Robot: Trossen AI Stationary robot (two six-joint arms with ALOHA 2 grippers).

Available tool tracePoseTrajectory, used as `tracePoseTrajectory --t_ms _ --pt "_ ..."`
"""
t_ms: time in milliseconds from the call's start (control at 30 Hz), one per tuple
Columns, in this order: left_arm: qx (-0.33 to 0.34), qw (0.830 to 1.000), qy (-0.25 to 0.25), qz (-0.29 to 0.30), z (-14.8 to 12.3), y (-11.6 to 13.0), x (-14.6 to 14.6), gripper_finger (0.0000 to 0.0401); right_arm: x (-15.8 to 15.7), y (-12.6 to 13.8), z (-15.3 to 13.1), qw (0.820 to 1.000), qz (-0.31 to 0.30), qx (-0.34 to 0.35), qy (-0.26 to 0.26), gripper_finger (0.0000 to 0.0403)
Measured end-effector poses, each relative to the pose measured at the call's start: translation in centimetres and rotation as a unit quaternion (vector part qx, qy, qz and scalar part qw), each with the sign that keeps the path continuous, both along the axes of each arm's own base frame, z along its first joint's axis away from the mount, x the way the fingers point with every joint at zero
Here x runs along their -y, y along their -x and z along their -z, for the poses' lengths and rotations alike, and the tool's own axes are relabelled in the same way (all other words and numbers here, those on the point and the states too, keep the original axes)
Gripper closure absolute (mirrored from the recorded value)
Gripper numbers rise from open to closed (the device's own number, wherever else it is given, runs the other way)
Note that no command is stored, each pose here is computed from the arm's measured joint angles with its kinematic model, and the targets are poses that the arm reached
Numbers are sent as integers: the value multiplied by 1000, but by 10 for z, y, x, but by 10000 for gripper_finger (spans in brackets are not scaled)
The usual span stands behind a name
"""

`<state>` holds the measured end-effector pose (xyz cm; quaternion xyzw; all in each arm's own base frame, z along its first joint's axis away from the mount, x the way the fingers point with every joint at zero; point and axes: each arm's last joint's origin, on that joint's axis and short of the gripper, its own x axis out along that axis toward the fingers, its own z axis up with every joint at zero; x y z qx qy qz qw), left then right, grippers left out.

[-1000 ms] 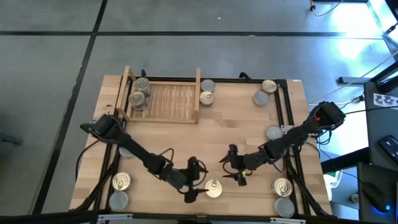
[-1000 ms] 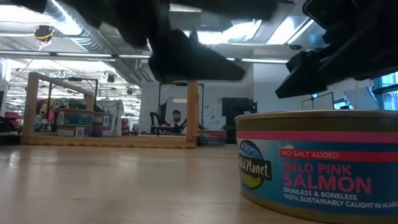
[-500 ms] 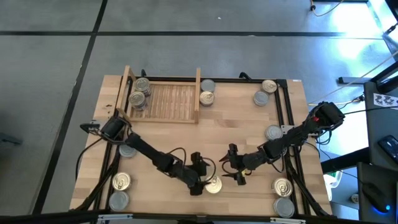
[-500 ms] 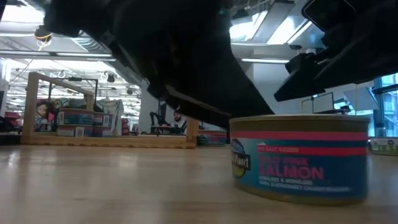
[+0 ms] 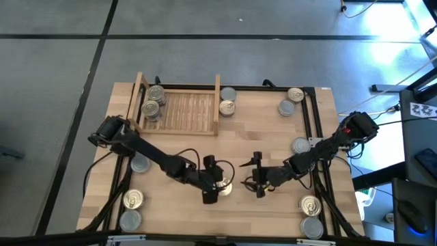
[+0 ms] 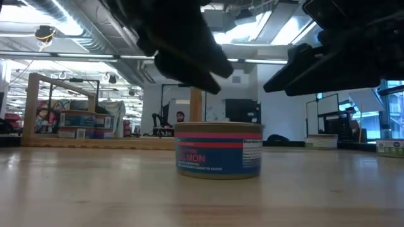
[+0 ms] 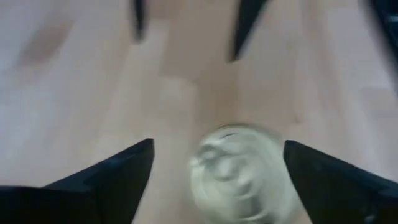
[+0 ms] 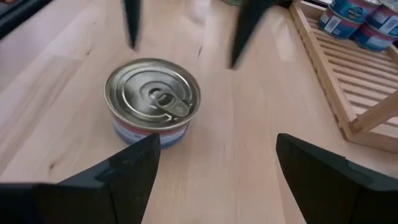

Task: Stack canned seafood by type on shelf
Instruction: Put the blue tuna can on the shelf

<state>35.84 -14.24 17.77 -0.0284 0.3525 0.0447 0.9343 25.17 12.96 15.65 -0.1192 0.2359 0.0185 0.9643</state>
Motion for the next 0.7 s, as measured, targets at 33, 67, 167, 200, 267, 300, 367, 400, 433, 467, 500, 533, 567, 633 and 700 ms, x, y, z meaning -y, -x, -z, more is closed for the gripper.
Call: tracePoseTrajectory --t_ms 33,67,167,200,267,300,367,400,433,467,500,533,567,633,700 --pt "-2 1000 9 7 1 0 2 78 0 0 0 1000 -1 0 2 81" --pt "-8 1000 16 14 3 1 3 103 0 0 0 1000 -1 0 1 81" --pt "-15 999 28 24 10 0 8 195 -1 0 0 1000 -15 -3 -6 81" --pt "-19 999 27 25 12 0 9 229 -1 0 0 1000 -21 -4 -10 81" --pt "-25 999 23 29 17 1 11 298 -2 0 -1 999 -30 -5 -16 81" --pt "-27 999 18 33 18 1 12 332 -2 0 0 999 -31 -6 -16 81" --pt "-18 999 8 36 17 0 13 379 -2 0 -1 999 -32 -6 -17 81" --pt "-12 999 6 35 16 -1 12 389 -2 0 -1 999 -33 -5 -18 81" --pt "-9 999 5 34 15 -1 12 390 -3 -1 -1 999 -36 -3 -21 81" --pt "-8 999 5 32 15 -2 11 384 -3 -1 -2 999 -39 0 -25 81" --pt "-7 1000 7 30 15 -2 10 377 -4 -2 -2 999 -44 3 -29 81" --pt "-5 1000 10 26 15 -3 9 369 -5 -2 -2 998 -47 5 -32 81" --pt "-2 1000 13 22 14 -4 8 362 -5 -3 -1 998 -50 6 -34 81" --pt "-10 1000 11 15 14 -5 3 353 -6 -4 0 997 -61 7 -39 81" --pt "-37 999 -10 17 17 0 0 354 -8 -6 3 996 -76 4 -37 81"
